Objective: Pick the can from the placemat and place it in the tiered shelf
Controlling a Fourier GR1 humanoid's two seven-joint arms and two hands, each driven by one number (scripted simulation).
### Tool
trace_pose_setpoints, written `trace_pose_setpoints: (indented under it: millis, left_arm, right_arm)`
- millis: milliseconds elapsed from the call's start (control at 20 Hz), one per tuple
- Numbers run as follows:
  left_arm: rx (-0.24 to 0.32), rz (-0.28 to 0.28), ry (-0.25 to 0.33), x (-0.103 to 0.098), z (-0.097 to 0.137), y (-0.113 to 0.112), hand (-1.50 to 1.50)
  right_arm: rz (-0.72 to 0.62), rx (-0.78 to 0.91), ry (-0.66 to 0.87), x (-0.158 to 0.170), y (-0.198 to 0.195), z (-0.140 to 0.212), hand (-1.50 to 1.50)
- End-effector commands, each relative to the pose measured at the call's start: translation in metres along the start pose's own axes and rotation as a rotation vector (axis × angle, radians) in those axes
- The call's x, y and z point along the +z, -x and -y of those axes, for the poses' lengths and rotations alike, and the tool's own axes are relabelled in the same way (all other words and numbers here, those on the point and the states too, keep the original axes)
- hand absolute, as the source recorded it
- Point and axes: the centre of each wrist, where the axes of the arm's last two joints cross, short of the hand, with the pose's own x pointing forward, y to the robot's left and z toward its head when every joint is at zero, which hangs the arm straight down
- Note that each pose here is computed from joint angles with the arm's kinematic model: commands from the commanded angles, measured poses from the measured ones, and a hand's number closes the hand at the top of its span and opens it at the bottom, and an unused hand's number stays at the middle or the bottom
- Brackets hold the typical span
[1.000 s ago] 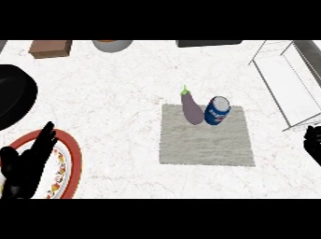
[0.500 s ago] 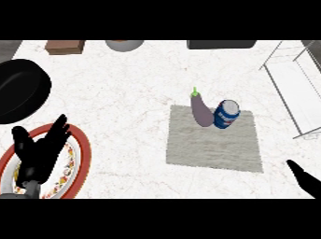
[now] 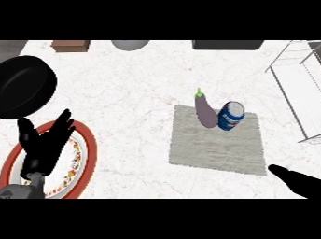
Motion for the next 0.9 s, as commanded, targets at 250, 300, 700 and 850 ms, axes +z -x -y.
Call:
trace_pose_setpoints:
  millis: [250, 300, 700, 850]
  left_arm:
    - [-0.001, -0.018, 0.009, -0.012, 0.001, 0.010, 0.00]
    - [-0.005, -0.033, 0.010, -0.003, -0.004, 0.010, 0.00]
    - [-0.007, -0.036, 0.008, -0.003, -0.004, 0.000, 0.00]
    - [0.015, -0.021, 0.012, -0.009, 0.000, -0.002, 0.00]
  right_arm:
    - [-0.172, 0.116, 0.065, -0.018, -0.073, -0.049, -1.50]
    - [-0.208, 0.118, 0.073, -0.028, -0.072, -0.046, -1.50]
    - [-0.353, 0.234, 0.018, -0.070, -0.076, -0.091, -1.50]
    - [-0.355, 0.305, -0.015, -0.059, -0.094, -0.114, -1.50]
